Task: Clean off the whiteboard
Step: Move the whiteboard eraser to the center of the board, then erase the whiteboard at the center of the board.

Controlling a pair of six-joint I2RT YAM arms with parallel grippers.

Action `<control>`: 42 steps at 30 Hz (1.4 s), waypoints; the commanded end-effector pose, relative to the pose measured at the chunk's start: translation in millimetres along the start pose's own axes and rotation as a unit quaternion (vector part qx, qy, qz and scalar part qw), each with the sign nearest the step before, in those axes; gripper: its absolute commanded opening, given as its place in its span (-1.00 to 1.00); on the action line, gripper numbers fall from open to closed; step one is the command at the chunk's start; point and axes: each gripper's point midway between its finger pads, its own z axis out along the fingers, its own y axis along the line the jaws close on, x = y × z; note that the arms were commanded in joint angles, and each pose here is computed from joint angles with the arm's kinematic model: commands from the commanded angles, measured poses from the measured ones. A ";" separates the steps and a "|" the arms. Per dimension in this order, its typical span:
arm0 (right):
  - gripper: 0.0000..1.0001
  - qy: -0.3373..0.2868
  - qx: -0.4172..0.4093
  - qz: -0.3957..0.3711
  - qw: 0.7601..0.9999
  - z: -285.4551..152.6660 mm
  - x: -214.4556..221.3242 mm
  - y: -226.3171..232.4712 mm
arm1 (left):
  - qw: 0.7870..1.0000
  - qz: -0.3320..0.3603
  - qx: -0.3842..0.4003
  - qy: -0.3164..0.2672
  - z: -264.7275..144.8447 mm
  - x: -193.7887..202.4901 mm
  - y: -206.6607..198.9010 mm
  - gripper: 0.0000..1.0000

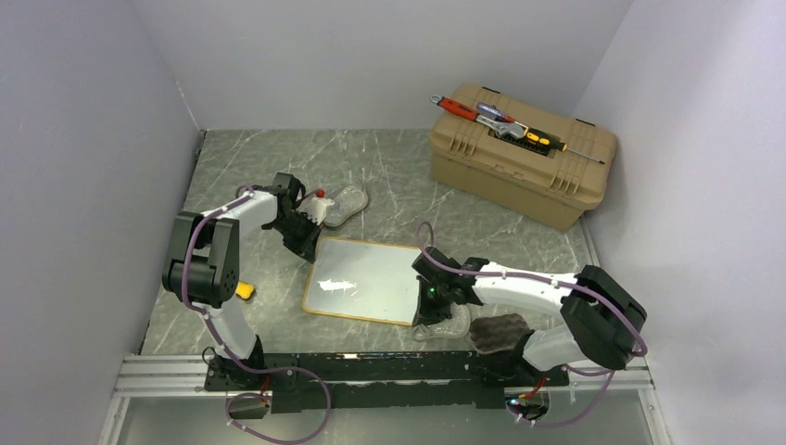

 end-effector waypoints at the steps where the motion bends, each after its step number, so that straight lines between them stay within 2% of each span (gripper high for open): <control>1: -1.00 -0.021 -0.045 -0.007 0.999 3.7 -10.9 22.3 | 0.999 0.002 -0.006 0.041 8.3 24.9 2.0 -0.95; 7: -1.00 -0.033 -0.059 -0.019 0.998 -14.4 -12.8 19.4 | 0.999 0.003 -0.005 0.040 8.6 25.4 1.7 -0.95; 13: -1.00 -0.030 -0.069 -0.001 0.997 -4.0 -18.0 20.6 | 0.999 0.002 -0.004 0.040 9.1 25.7 1.2 -0.95; 22: -1.00 -0.030 -0.035 0.012 0.999 24.1 -11.9 13.4 | 0.999 0.000 -0.003 0.040 9.6 26.2 1.7 -0.95; 30: -1.00 0.005 -0.024 -0.032 0.999 58.9 9.9 40.6 | 0.999 0.001 -0.003 0.043 9.7 27.6 1.9 -0.95; 37: -1.00 0.027 -0.026 -0.106 0.994 93.9 -4.5 104.6 | 0.999 0.002 -0.005 0.042 8.1 25.8 2.0 -0.95; 39: -1.00 0.036 -0.015 -0.108 0.993 99.7 -3.2 104.1 | 0.999 0.003 -0.005 0.042 7.2 25.6 2.5 -0.95; 42: -1.00 0.024 -0.009 -0.078 0.997 87.0 -3.4 77.1 | 0.999 0.003 -0.006 0.042 6.2 23.8 3.0 -0.95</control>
